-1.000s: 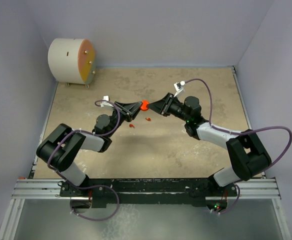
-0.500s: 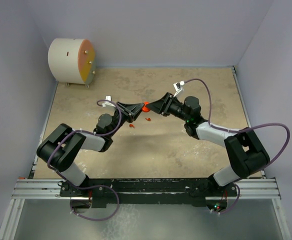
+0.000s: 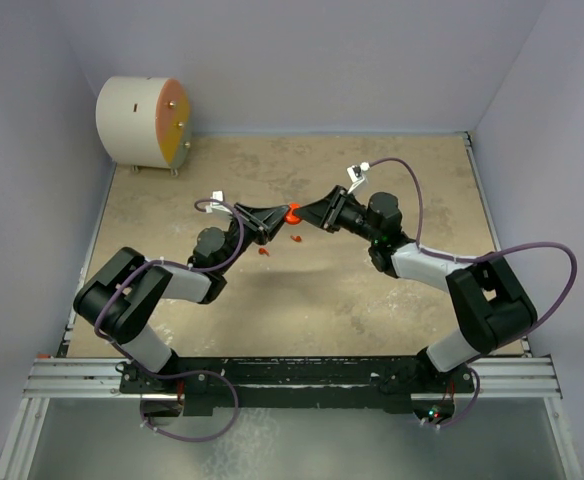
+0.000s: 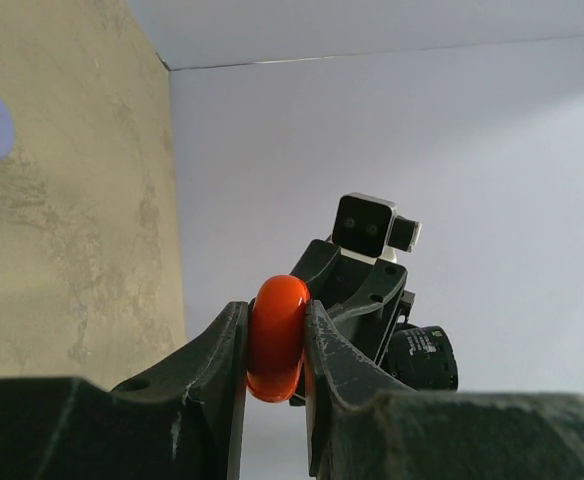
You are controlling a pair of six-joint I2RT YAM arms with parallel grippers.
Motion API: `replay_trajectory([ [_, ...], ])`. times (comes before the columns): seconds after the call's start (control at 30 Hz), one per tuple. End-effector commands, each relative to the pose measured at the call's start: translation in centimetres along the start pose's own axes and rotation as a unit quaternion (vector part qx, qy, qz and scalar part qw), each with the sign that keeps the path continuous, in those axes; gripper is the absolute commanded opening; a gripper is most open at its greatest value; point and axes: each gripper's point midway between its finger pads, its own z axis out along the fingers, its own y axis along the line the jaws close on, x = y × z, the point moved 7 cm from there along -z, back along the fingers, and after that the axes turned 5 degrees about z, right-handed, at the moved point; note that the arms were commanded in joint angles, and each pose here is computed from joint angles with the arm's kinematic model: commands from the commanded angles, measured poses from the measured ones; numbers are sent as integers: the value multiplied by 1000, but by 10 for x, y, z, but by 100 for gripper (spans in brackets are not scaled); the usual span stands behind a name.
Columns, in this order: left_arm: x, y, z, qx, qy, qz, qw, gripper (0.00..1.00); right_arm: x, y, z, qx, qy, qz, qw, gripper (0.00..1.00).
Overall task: Insert the wireless bluetooth earbuds into the charging case
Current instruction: Open the charging case.
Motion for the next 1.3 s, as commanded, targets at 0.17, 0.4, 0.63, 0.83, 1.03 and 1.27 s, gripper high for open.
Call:
replay_trajectory([
  [0.17, 2, -21, 5, 44, 9, 24, 999, 24, -6, 20, -4, -52, -7, -15, 999, 17],
  [0.4, 2, -20, 5, 36, 10, 45, 998, 39, -4, 19, -6, -64, -2, -4, 998, 15],
  [0.63, 2, -19, 4, 31, 9, 55, 998, 42, -4, 19, -7, -71, 1, 2, 997, 13],
  [0.83, 0, -19, 3, 30, 2, 58, 998, 41, -3, 15, -9, -68, 3, 5, 998, 13],
  [1.03, -1, -23, 2, 35, -4, 62, 997, 38, -3, 11, -9, -65, 3, 8, 998, 12],
  [1.27, -2, -30, 0, 49, -7, 62, 997, 38, -3, 7, -10, -62, 1, 17, 998, 12],
])
